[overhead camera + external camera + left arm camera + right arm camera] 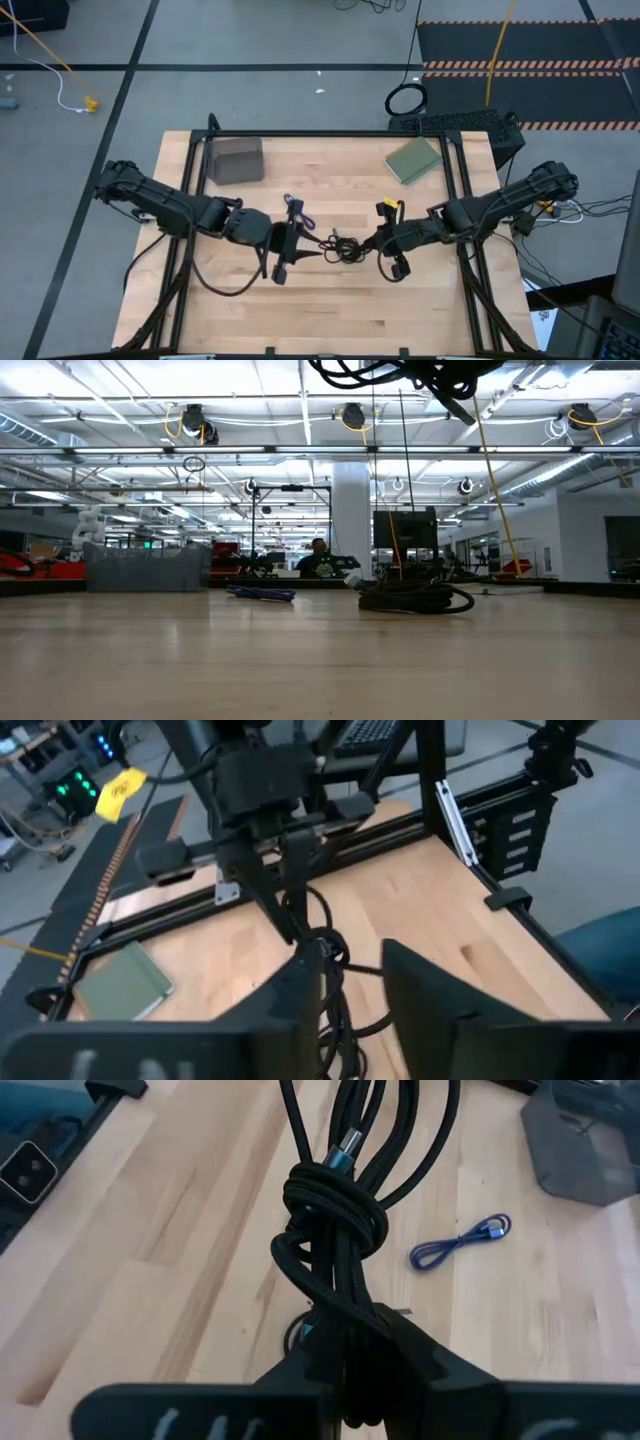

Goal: Pick and place USB-C Cables
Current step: Put the bottom black charger cable into the black bin

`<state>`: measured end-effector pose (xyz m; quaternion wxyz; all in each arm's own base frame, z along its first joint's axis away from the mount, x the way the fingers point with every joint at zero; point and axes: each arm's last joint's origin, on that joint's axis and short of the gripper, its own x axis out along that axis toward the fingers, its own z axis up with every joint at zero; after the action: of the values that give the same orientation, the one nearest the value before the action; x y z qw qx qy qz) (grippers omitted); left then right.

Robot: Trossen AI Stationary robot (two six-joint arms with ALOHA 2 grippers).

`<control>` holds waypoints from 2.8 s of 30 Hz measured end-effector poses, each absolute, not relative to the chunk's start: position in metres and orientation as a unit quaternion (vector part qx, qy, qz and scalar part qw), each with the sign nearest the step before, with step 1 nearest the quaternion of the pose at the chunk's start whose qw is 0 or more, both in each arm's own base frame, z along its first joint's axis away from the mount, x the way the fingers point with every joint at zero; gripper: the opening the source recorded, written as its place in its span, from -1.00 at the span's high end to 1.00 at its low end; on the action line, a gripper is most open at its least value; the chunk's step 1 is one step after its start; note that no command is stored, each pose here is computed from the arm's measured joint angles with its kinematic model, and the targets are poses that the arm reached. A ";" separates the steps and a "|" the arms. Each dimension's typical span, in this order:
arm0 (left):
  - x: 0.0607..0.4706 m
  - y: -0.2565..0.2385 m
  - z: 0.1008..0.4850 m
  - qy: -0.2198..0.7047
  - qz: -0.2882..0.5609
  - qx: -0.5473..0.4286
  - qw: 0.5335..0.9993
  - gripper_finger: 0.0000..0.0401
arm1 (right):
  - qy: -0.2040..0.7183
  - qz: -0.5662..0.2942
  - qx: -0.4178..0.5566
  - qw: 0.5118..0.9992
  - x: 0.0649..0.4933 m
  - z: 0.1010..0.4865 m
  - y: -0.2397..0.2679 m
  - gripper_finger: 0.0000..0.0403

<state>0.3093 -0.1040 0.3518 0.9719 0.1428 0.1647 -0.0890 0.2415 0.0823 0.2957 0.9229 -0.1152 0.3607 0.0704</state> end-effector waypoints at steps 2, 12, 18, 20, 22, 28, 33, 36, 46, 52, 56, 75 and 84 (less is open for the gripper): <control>0.313 -0.105 0.351 0.157 -0.086 0.130 0.975 0.25 | 0.361 0.070 -0.115 0.923 0.241 0.296 0.082 0.87; 0.335 -0.118 0.331 0.155 -0.077 0.188 0.967 -0.18 | 0.357 0.071 -0.126 0.923 0.242 0.296 0.081 0.87; 0.339 -0.118 0.317 0.192 -0.083 0.214 0.954 -0.24 | 0.358 0.060 -0.120 0.924 0.244 0.296 0.075 0.87; 0.339 -0.117 0.316 0.197 -0.080 0.217 0.953 -0.25 | 0.359 0.054 -0.114 0.925 0.245 0.296 0.073 0.87; 0.341 -0.116 0.314 0.202 -0.068 0.223 0.951 -0.27 | 0.360 0.046 -0.105 0.926 0.246 0.296 0.071 0.87; 0.344 -0.111 0.303 0.238 -0.035 0.256 0.936 -0.29 | 0.362 0.030 -0.085 0.928 0.247 0.296 0.065 0.87; 0.349 -0.106 0.297 0.249 0.006 0.292 0.923 -0.29 | 0.363 0.024 -0.076 0.928 0.248 0.296 0.063 0.87; 0.349 -0.105 0.297 0.251 0.009 0.306 0.918 -0.29 | 0.363 0.023 -0.071 0.929 0.248 0.296 0.063 0.87; 0.349 -0.105 0.296 0.254 0.003 0.326 0.911 0.08 | 0.363 0.023 -0.071 0.929 0.248 0.296 0.063 0.87; 0.349 -0.105 0.296 0.254 0.000 0.336 0.907 0.34 | 0.363 0.023 -0.072 0.929 0.248 0.296 0.063 0.87; 0.349 -0.105 0.295 0.257 -0.003 0.343 0.904 0.45 | 0.363 0.023 -0.072 0.929 0.248 0.296 0.063 0.87; 0.350 -0.101 0.288 0.280 0.003 0.329 0.902 0.11 | 0.352 0.024 -0.069 0.933 0.249 0.298 0.064 0.87; 0.356 -0.100 0.283 0.281 0.003 0.374 0.884 0.23 | 0.353 0.025 -0.069 0.933 0.249 0.298 0.064 0.87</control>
<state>0.3556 -0.1001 0.2829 0.8835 0.3744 0.2814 0.0029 0.2491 0.0638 0.2976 0.9326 -0.0692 0.3533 0.0248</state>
